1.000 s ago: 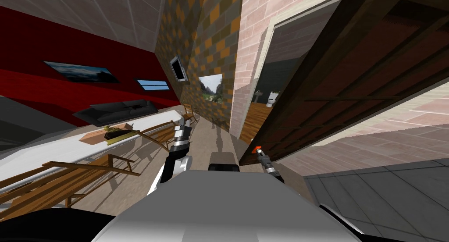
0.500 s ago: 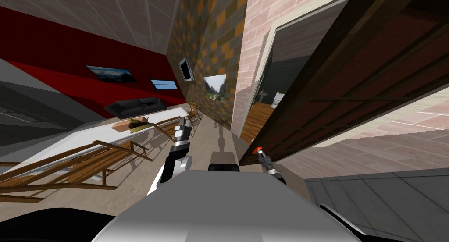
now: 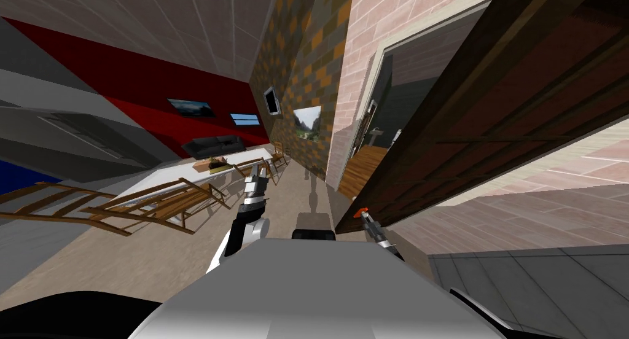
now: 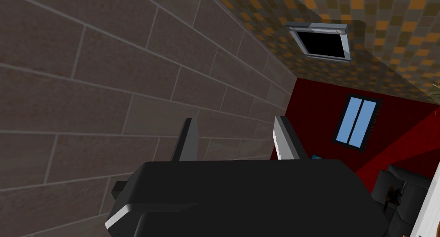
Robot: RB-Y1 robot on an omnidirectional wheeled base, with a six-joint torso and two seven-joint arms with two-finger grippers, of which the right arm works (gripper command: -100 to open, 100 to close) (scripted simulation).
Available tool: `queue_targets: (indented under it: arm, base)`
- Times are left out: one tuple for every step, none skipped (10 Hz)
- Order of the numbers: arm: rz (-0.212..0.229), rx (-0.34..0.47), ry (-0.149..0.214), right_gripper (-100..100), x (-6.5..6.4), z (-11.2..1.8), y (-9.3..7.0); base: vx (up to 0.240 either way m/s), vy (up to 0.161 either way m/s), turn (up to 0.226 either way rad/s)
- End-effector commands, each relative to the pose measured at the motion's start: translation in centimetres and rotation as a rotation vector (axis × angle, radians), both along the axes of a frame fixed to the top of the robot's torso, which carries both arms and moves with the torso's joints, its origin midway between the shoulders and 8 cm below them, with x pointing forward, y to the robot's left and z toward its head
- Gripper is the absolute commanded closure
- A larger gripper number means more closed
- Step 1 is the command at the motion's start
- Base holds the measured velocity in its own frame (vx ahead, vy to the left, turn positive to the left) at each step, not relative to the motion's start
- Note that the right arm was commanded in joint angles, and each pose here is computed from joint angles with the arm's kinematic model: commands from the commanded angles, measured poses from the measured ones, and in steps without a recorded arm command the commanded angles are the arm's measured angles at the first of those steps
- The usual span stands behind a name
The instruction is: Pull the door open
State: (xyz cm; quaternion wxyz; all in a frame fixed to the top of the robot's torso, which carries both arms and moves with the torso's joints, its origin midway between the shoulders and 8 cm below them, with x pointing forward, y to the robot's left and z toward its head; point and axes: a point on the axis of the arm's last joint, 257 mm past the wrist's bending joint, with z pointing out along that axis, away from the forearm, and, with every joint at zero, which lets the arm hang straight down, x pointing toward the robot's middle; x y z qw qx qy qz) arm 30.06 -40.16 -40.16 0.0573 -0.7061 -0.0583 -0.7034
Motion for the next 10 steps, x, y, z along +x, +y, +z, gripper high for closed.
queue_targets:
  arm:
    - [0.007, 0.002, -0.004, 100, -0.4, 0.16, -0.01]
    - [0.004, 0.001, 0.001, 100, -0.3, -0.02, 0.01]
    - [0.007, 0.002, 0.003, 100, -0.51, -0.09, 0.06]
    - [0.008, 0.002, 0.002, 100, -0.57, -0.07, 0.04]
    - [0.009, 0.002, 0.002, 100, -0.64, -0.05, 0.01]
    - [0.01, 0.002, 0.001, 100, -0.71, -0.03, -0.02]
    - [0.011, 0.002, 0.0, 100, -0.79, 0.0, -0.05]
    - [0.012, 0.002, 0.0, 100, -0.87, 0.03, -0.09]
    - [0.013, 0.002, -0.001, 100, -0.95, 0.05, -0.12]
    - [0.013, 0.002, -0.002, 100, -1.03, 0.08, -0.15]
  base:
    - [-0.167, -0.076, 0.125]
    - [-0.076, -0.036, 0.034]
    - [-0.131, -0.071, 0.166]
    - [-0.219, -0.085, 0.195]
    - [-0.224, -0.077, 0.145]
    - [-0.192, -0.074, 0.151]
    - [-0.186, -0.098, 0.198]
    - [-0.205, -0.087, 0.198]
    - [-0.228, -0.079, 0.171]
    - [-0.225, -0.068, 0.15]
